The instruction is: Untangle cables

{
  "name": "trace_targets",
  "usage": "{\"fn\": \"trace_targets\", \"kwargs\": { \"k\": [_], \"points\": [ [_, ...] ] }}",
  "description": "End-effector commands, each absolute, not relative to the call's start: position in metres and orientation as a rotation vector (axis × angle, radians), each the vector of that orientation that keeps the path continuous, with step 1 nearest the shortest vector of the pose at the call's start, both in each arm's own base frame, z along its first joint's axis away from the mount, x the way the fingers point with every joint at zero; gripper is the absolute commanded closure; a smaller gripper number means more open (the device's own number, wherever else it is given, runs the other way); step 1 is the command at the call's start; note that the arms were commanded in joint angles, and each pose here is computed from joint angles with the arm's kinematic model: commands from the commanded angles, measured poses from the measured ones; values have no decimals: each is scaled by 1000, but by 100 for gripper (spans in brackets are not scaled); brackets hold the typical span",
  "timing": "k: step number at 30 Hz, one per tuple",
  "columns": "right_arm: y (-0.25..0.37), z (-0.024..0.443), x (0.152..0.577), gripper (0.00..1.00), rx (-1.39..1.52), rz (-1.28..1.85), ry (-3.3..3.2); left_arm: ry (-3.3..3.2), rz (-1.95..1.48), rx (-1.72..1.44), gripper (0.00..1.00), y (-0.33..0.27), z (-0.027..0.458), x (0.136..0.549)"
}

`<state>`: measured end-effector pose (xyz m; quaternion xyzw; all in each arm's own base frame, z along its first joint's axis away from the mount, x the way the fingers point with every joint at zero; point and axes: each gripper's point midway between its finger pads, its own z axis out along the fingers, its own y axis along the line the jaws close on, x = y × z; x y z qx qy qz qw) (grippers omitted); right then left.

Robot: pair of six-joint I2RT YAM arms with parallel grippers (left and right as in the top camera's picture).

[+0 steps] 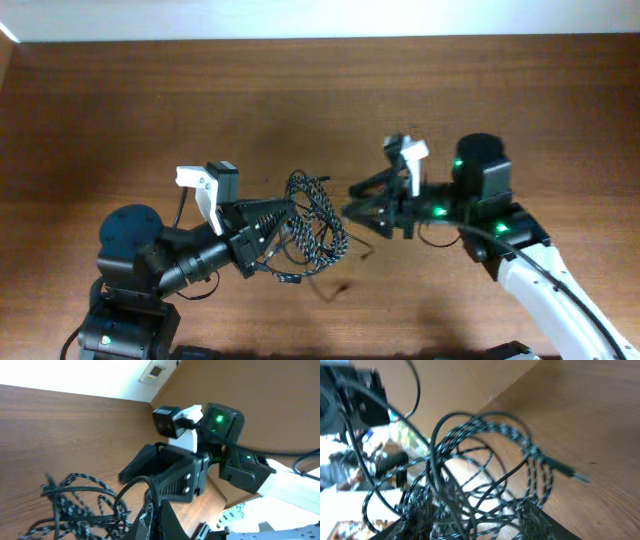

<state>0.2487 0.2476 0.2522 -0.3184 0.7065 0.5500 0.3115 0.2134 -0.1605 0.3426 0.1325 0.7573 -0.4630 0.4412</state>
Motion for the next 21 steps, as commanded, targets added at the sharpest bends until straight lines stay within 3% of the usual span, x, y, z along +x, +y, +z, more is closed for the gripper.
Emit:
{"fn": "trace_targets", "kwargs": {
  "k": [1,6,8,11,13,14,15,16,18,21],
  "points": [
    [272,237,232,42,-1006,1463,1816,1826,-1153,408,98,-164,354,205],
    [301,230,201,43,-1125,1520,1806,1830,-1128,384,94,-161,353,209],
    [307,224,218,55,-1074,1374,1834,1832,-1166,395,99,-164,355,205],
    [309,233,226,58,-1067,1332,1774,1832,-1238,377,100,-168,360,200],
    [306,227,244,96,-999,1225,1816,1814,-1270,396,100,-170,365,197],
    [305,227,246,96,-990,1213,1816,1817,-1270,395,98,-170,364,197],
    [304,228,248,96,-988,1213,1812,1816,-1264,394,84,-170,364,197],
    [302,232,251,96,-980,1214,1794,1837,-1246,382,4,-168,359,199],
    [298,242,261,96,-911,1236,1788,1926,-1171,310,1,-160,338,205],
    [264,261,302,96,-561,1324,1871,2190,-925,12,1,-124,278,216]
  ]
}}
